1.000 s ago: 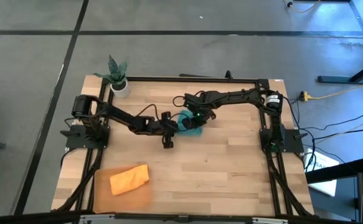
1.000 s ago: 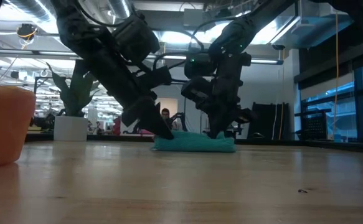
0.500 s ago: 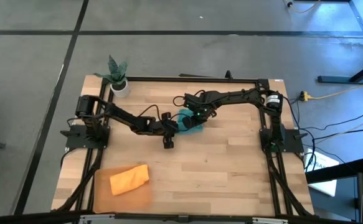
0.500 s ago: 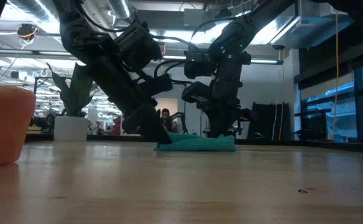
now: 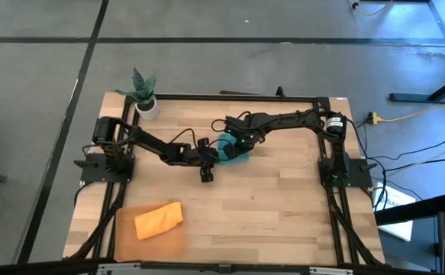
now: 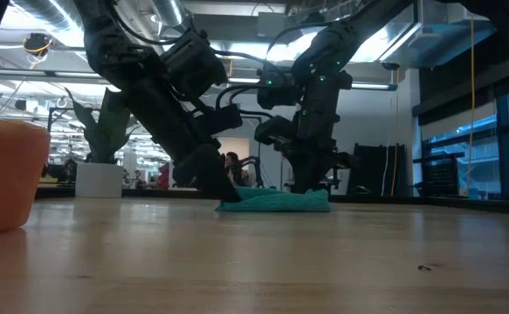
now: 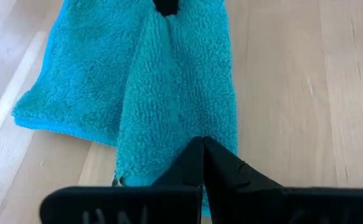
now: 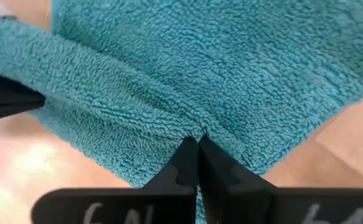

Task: Roll microfiber towels into tight, uniform cylinder then place into a basket
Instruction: Roll the blue microfiber towel

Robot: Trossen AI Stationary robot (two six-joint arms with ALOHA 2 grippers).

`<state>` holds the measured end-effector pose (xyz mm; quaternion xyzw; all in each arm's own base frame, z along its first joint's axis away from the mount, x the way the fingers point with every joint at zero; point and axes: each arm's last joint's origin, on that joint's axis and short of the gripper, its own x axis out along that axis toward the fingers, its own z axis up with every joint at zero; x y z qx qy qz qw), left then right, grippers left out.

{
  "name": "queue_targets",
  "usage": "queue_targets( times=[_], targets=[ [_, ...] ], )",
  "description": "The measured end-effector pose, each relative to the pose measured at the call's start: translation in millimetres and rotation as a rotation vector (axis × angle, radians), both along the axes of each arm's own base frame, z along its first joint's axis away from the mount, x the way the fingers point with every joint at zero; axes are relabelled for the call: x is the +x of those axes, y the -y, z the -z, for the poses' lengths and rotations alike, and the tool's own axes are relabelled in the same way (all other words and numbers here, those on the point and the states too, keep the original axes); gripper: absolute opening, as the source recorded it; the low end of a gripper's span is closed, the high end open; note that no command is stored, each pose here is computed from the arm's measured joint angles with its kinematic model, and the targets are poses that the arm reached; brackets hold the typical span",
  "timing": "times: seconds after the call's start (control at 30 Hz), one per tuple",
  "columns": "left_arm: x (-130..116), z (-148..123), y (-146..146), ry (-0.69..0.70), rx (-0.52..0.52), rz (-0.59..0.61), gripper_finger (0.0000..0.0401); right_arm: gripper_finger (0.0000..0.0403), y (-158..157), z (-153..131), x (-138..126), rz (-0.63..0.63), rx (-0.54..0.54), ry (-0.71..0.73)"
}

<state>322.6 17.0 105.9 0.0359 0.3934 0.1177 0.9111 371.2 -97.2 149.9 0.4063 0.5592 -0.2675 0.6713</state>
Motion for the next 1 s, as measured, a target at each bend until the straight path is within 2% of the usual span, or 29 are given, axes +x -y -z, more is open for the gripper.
queue_targets(
  times=[0.43,0.77,1.0],
  targets=[
    [-0.4,0.7,0.2,0.000,-0.013,-0.010,0.0000,0.0005,2.5,8.5,5.8,0.003,-0.032,0.020],
    [-2.3,-2.7,2.4,-0.002,-0.020,-0.004,0.0000,0.0005,-5.9,11.3,11.3,-0.044,-0.024,0.044],
    [-13.2,-13.7,7.8,-0.073,-0.027,0.016,0.0000,0.0005,-20.4,12.1,15.8,-0.129,0.011,0.074]
  ],
)
